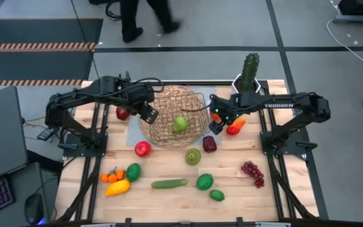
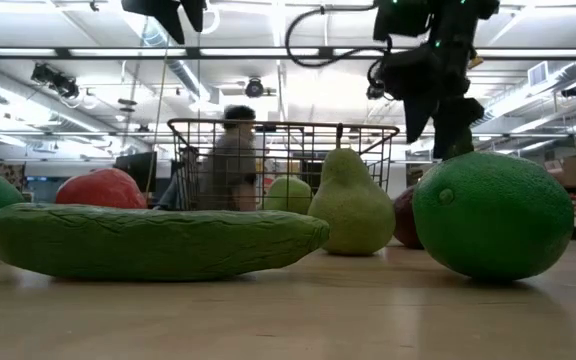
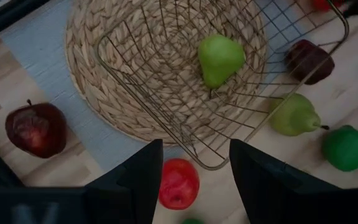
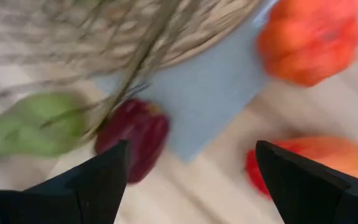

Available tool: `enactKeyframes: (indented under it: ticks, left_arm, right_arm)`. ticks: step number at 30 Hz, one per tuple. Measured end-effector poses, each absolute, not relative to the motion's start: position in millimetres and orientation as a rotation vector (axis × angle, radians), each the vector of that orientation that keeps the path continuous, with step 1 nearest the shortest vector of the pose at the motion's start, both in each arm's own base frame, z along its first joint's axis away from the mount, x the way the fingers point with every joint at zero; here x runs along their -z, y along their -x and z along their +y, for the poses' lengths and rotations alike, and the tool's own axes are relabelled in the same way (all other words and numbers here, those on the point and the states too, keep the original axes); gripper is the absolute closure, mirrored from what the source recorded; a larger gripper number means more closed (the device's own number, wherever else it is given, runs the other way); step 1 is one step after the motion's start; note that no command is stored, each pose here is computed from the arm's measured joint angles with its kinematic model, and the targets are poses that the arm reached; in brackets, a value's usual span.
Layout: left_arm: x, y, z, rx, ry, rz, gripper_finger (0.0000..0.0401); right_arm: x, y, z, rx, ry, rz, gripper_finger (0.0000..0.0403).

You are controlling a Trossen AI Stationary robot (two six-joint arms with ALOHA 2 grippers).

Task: Build produce basket
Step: Adjust the gold wire basket

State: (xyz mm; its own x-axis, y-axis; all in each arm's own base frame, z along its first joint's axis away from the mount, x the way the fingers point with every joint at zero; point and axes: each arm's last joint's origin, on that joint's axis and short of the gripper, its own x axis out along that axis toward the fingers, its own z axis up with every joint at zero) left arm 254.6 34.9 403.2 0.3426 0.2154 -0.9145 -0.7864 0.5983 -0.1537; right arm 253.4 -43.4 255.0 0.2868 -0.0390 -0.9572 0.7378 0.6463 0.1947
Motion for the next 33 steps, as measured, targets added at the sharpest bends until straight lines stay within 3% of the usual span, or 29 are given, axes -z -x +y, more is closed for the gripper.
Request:
enactKeyframes:
  ticks: [21, 33]
  left_arm:
    - [-406.5, -265.6, -21.0, -0.482, 0.732, 1.008, 0.0207]
    - [-404.9, -265.9, -51.8, -0.386, 0.793, 1.057, 0.0207]
  right_arm:
    - [-232.7, -295.2, -28.3, 0.542, -0.752, 1.049, 0.0055]
    - [-241.8, -290.6, -28.6, 0.426, -0.781, 1.058, 0.0055]
